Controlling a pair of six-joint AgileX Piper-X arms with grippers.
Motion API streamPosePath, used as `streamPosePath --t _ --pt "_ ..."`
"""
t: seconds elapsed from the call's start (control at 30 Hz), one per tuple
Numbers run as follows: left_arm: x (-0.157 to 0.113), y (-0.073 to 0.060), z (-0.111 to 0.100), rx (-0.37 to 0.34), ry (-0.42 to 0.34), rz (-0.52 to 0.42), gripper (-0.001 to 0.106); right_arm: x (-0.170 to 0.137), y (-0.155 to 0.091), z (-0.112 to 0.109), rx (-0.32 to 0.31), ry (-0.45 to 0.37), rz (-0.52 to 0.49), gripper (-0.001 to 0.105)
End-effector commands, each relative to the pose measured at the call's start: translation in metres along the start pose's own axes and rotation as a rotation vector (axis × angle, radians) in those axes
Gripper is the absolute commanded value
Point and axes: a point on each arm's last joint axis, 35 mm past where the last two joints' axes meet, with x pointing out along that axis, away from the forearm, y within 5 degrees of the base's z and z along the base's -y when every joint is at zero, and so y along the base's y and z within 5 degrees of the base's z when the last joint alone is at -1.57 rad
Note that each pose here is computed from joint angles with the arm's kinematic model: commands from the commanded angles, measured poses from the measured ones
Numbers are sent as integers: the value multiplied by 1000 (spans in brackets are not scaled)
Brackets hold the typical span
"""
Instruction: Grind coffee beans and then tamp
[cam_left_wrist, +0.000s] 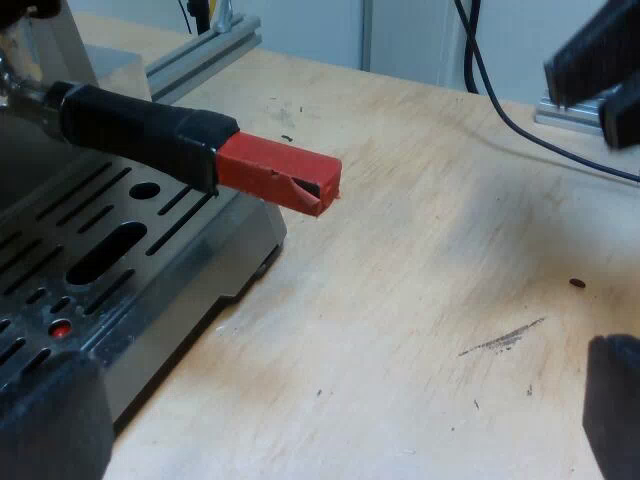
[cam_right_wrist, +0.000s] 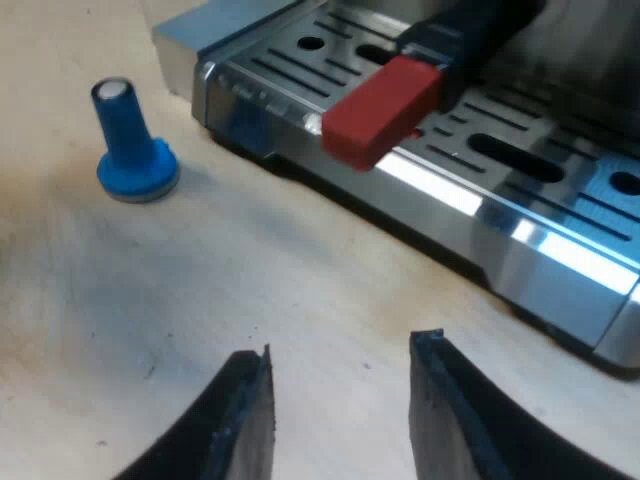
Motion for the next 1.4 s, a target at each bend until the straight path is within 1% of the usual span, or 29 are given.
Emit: streamPosePath --t 0.03,0.07,0.23,0.33,0.37,0.5,0.53,0.63,0.73,0.83,0.9,1.07,1.13,1.27,1.37,1.4 --pt "0 -2 3 13 -16 -27 97 9 9 3 32 -12 -27 34" --pt "0 -2 3 13 -16 -27 97 11 11 3 29 -8 -34 33" --pt "0 -2 3 13 -16 -27 97 31 26 8 30 -22 -41 17" --pt "0 -2 3 13 -16 -27 97 41 33 9 40 -33 -42 13" --pt "0 -2 3 13 -16 -27 97 43 35 9 41 -31 -45 13" --pt "0 -2 3 13 -16 -27 97 57 42 11 82 -62 -97 13" --pt "0 -2 3 13 -16 -27 97 58 43 10 82 -60 -104 13" --pt "0 -2 3 13 -16 -27 97 66 45 9 103 -72 -204 13" --pt "0 -2 3 13 -16 -27 97 71 46 10 121 -86 -272 13" --pt "0 -2 3 13 -16 -27 97 76 49 11 150 -115 -293 13" --pt "0 -2 3 13 -16 -27 97 79 50 11 158 -122 -306 13" --pt "0 -2 3 13 -16 -27 97 86 53 10 177 -131 -379 13" --pt "0 -2 3 13 -16 -27 97 89 55 10 170 -122 -399 13" --pt "0 -2 3 13 -16 -27 97 95 59 10 157 -109 -401 13" --pt "0 -2 3 13 -16 -27 97 96 60 10 171 -109 -400 13" --pt "0 -2 3 13 -16 -27 97 100 62 9 201 -114 -415 13"
